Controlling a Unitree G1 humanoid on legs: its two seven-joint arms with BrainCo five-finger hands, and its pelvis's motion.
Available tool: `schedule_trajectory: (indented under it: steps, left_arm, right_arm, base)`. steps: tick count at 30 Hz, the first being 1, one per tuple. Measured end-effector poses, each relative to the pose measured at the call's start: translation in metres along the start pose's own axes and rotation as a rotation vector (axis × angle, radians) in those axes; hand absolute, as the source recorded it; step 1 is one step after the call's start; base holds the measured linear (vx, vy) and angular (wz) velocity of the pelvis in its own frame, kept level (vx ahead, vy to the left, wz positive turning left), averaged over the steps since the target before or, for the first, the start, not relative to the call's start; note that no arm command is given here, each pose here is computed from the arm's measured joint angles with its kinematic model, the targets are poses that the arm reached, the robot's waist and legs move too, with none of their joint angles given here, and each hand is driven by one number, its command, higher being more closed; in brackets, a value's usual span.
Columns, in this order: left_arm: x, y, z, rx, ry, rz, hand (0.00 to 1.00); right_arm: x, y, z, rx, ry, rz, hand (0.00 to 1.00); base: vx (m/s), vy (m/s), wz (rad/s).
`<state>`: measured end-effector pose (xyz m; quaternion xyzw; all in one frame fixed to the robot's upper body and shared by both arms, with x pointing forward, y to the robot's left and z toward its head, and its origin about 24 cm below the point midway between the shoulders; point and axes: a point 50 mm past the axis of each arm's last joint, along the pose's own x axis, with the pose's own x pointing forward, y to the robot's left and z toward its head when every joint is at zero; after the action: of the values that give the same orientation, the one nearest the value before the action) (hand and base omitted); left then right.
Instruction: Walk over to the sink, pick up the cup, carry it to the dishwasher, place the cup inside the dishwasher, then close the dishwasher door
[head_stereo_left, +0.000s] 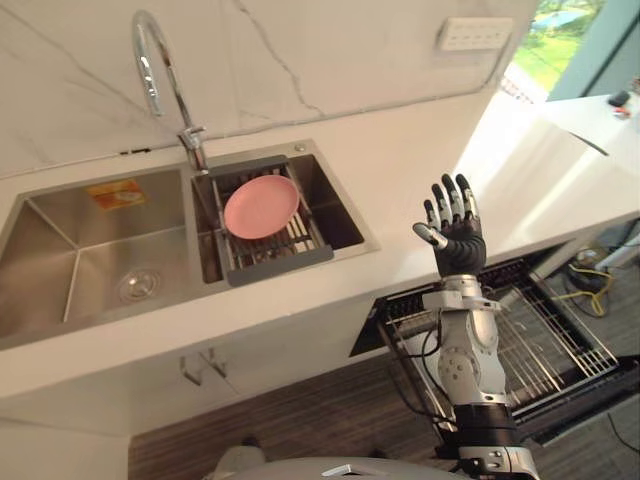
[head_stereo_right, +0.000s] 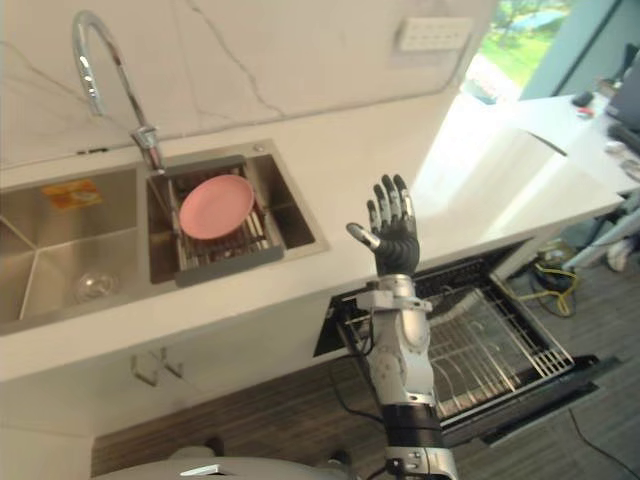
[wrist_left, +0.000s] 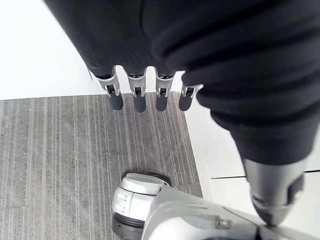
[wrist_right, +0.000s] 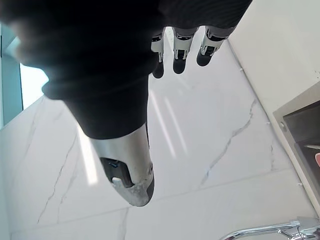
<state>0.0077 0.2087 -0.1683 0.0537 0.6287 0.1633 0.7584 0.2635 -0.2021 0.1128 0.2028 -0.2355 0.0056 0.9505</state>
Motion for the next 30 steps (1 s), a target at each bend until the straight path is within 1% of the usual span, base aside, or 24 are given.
schedule_trajectory:
  steps: [3,5,10,13,15,18,19,25,28,30]
  left_arm:
    - [-0.002,-0.004,-0.007,0.079,0.009,-0.007,0.00]
    - [-0.002,-0.004,-0.011,0.087,0.027,-0.009,0.00]
    - [0.000,0.011,-0.009,0.249,-0.002,0.020,0.00]
    - [0.002,0.018,-0.003,0.260,-0.014,0.027,0.00]
    - [0.004,0.023,0.011,0.263,-0.046,0.041,0.00]
    - [0.006,0.029,0.027,0.257,-0.097,0.060,0.00]
    - [0.004,0.018,0.036,0.285,-0.133,0.020,0.00]
    - [0.004,0.017,0.036,0.281,-0.131,0.017,0.00]
    - [0.004,0.013,0.032,0.146,-0.101,-0.021,0.00]
    - [0.003,0.007,0.025,0.007,-0.055,-0.069,0.00]
  right_arm:
    - [0.001,-0.005,0.004,-0.013,-0.020,-0.042,0.00]
    - [0.000,-0.004,0.003,-0.019,-0.031,-0.067,0.00]
    - [-0.008,-0.011,0.005,-0.049,-0.053,-0.165,0.00]
    - [-0.012,-0.013,0.005,-0.069,-0.048,-0.175,0.00]
    - [-0.015,-0.012,0.007,-0.089,-0.049,-0.169,0.00]
    - [-0.012,-0.008,0.023,-0.097,-0.125,-0.142,0.00]
    - [-0.011,-0.021,0.039,-0.188,-0.175,-0.153,0.00]
    - [-0.011,-0.021,0.039,-0.187,-0.175,-0.153,0.00]
    - [-0.010,-0.020,0.038,-0.157,-0.174,-0.148,0.00]
    - [-0.008,-0.017,0.036,-0.099,-0.163,-0.143,0.00]
  base:
    - [0.08,0.131,0.33]
    - [0.07,0.102,0.14]
    - [0.05,0.098,0.13]
    - [0.09,0.044,0.31]
    - [0.11,-0.047,0.44]
    - [0.03,-0.074,0.29]
    - [-0.01,-0.030,0.06]
    - [0.00,0.000,0.05]
    - [-0.02,-0.011,0.14]
    - [-0.05,-0.022,-0.07]
